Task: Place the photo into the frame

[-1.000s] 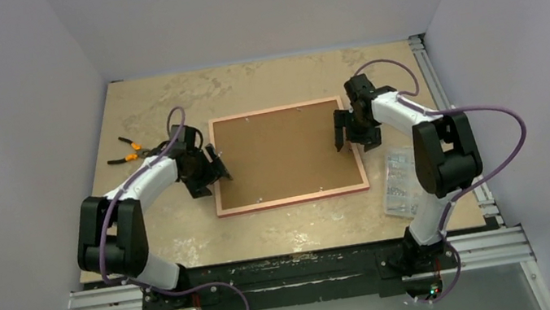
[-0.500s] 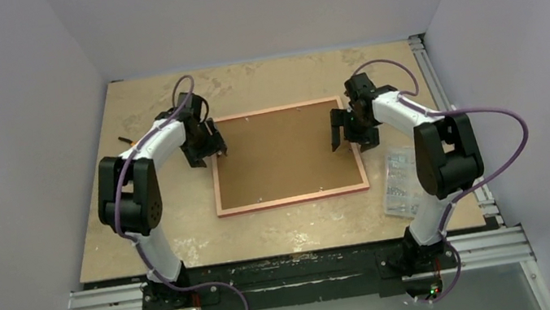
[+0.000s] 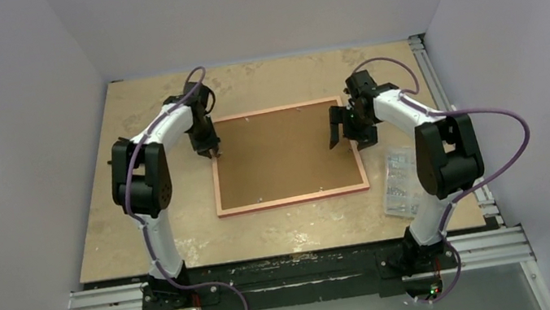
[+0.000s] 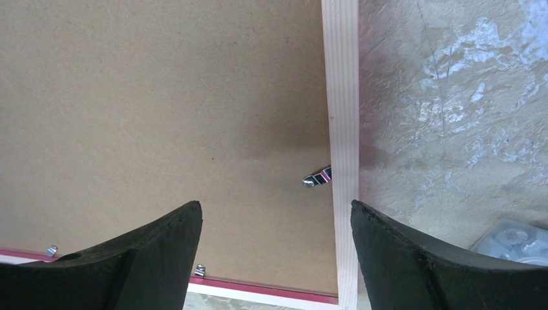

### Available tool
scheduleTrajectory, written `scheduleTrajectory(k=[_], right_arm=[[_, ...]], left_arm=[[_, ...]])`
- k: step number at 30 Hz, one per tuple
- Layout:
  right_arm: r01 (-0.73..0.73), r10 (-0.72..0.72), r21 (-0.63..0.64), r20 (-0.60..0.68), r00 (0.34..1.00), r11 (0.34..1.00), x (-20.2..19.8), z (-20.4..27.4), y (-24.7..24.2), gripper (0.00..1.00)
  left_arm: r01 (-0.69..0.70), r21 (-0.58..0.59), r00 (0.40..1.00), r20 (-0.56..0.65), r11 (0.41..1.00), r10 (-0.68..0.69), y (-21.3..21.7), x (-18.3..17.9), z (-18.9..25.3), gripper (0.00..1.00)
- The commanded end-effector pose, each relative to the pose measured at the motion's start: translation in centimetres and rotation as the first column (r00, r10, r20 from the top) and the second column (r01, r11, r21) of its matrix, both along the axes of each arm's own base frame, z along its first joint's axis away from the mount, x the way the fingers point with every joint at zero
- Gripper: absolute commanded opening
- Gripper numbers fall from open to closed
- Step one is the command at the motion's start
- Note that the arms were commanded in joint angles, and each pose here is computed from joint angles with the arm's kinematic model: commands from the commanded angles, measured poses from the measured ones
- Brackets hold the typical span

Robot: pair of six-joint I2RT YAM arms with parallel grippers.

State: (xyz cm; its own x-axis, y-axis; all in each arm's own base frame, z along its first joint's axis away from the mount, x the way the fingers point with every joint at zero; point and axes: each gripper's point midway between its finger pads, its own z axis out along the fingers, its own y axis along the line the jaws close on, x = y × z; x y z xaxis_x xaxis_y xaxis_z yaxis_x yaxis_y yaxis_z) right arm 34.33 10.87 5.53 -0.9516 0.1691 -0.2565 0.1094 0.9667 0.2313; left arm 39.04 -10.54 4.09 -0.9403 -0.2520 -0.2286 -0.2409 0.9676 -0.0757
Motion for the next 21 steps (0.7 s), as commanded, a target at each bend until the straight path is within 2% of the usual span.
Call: scheduleTrajectory(k=[1, 3, 7, 16, 21], right_arm=[[0.009, -0.012, 0.049, 0.058, 0.998, 0.999, 1.3, 2.4, 0.4, 0.83], [0.008, -0.011, 0.049, 0.053, 0.999, 0.999, 1.2, 2.3, 0.3, 0.83], [0.007, -0.01, 0.045, 0.054, 0.999, 0.999, 0.9, 2.3, 0.0, 0.83], [-0.005, 0.001, 0.049, 0.073, 0.997, 0.999, 0.6, 3.3, 0.0, 0.83], [-0.006, 0.003, 0.04, 0.083, 0.997, 0.999, 0.4, 3.7, -0.2, 0.84]], left_arm=[[0.111, -0.041, 0.993, -0.036, 0.993, -0.113, -2.0, -0.8, 0.6, 0.11], [0.11, -0.08, 0.992, -0.054, 0.991, -0.114, -2.7, -1.5, 0.1, 0.02], [0.077, -0.109, 0.995, -0.052, 0.991, -0.083, -2.8, -3.5, -0.6, 0.01], [0.06, -0.188, 0.994, -0.076, 0.98, -0.076, -4.7, -9.0, -2.6, 0.03], [0.07, -0.201, 0.996, -0.046, 0.977, -0.081, -5.9, -10.8, -2.4, 0.11]])
